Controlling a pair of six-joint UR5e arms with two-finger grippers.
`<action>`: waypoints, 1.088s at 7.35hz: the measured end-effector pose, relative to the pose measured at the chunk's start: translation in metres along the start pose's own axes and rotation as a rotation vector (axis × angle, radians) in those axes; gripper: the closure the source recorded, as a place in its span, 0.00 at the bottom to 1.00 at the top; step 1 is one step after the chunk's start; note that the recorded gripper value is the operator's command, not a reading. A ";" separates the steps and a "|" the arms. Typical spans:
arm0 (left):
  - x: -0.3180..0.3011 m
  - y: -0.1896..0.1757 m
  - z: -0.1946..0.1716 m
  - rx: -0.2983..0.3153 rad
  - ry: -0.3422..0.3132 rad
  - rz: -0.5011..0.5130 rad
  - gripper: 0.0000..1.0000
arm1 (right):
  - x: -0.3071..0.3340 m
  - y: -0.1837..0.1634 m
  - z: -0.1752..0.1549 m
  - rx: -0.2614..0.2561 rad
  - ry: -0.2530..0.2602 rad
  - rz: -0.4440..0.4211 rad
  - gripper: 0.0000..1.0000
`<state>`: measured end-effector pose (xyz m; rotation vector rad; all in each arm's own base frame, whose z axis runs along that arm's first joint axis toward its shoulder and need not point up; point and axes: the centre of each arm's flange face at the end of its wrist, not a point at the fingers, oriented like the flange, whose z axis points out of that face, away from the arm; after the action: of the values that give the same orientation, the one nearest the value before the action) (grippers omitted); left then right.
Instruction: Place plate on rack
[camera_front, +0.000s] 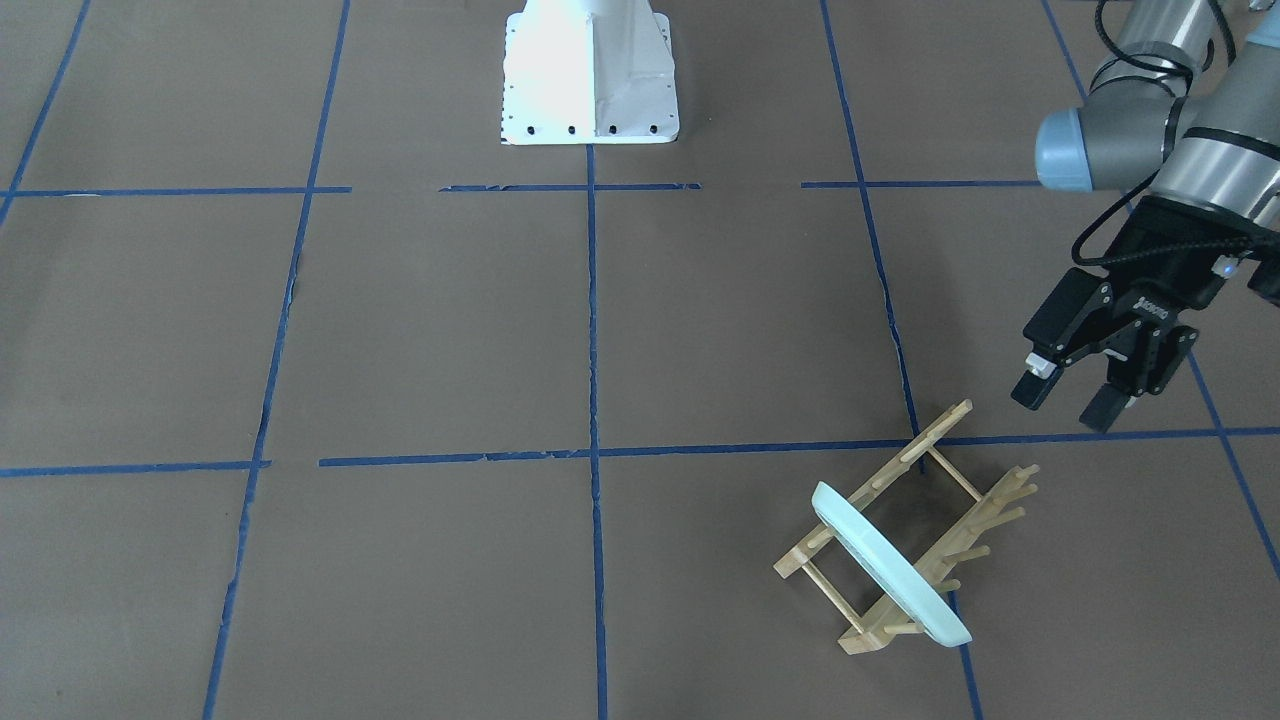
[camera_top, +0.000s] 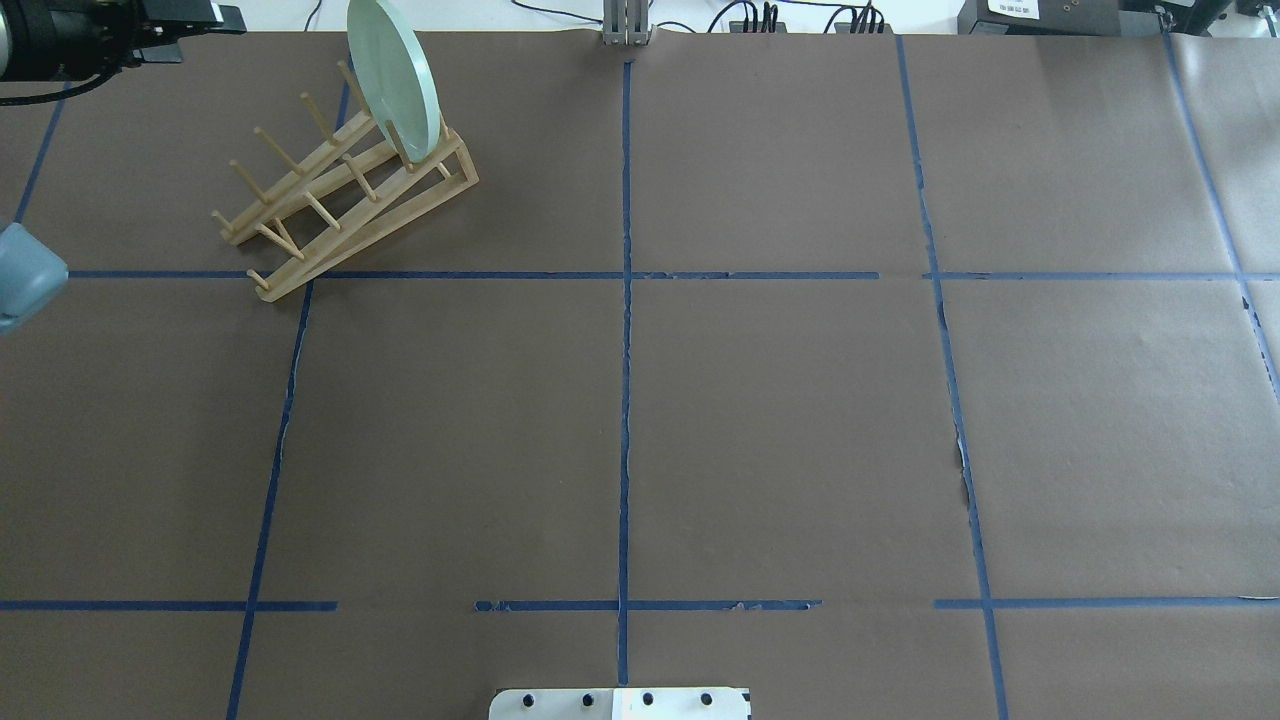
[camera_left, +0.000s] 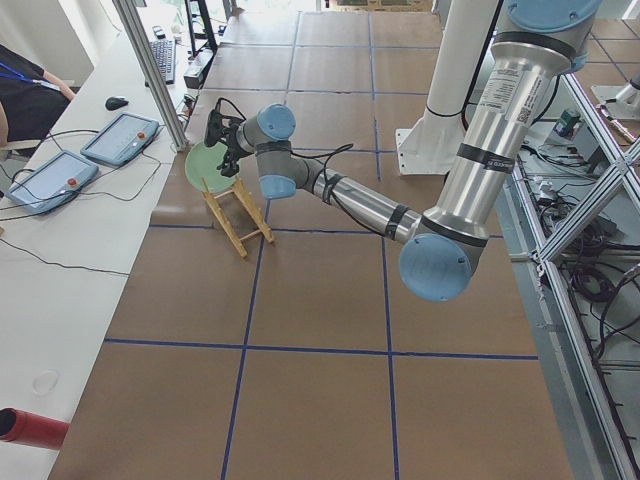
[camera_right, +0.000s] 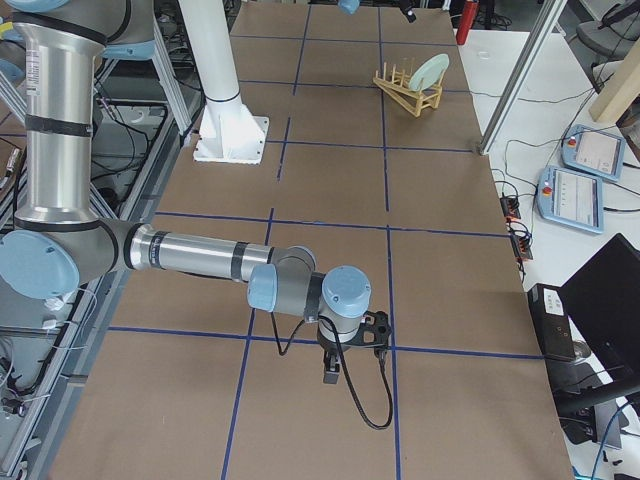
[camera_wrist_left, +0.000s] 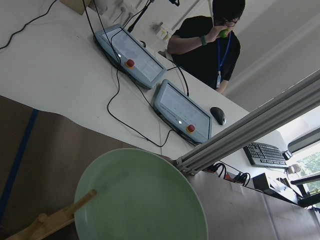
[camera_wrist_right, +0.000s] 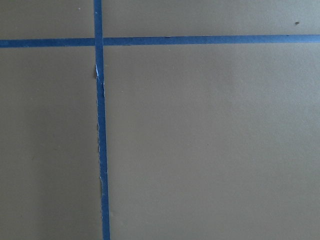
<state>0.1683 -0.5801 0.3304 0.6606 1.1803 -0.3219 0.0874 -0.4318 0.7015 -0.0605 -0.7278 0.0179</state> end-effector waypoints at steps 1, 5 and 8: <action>-0.008 -0.006 -0.012 -0.034 -0.086 0.085 0.00 | 0.000 0.000 0.000 0.000 0.000 0.000 0.00; -0.032 -0.002 -0.019 -0.272 -0.335 0.310 0.00 | 0.000 0.000 0.000 0.000 0.000 0.000 0.00; -0.072 0.021 -0.006 -0.545 -0.357 0.313 0.00 | 0.000 0.000 0.000 0.000 0.000 0.000 0.00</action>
<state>0.1490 -0.5674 0.4023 0.2821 0.7559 0.1458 0.0877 -0.4318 0.7015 -0.0602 -0.7279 0.0183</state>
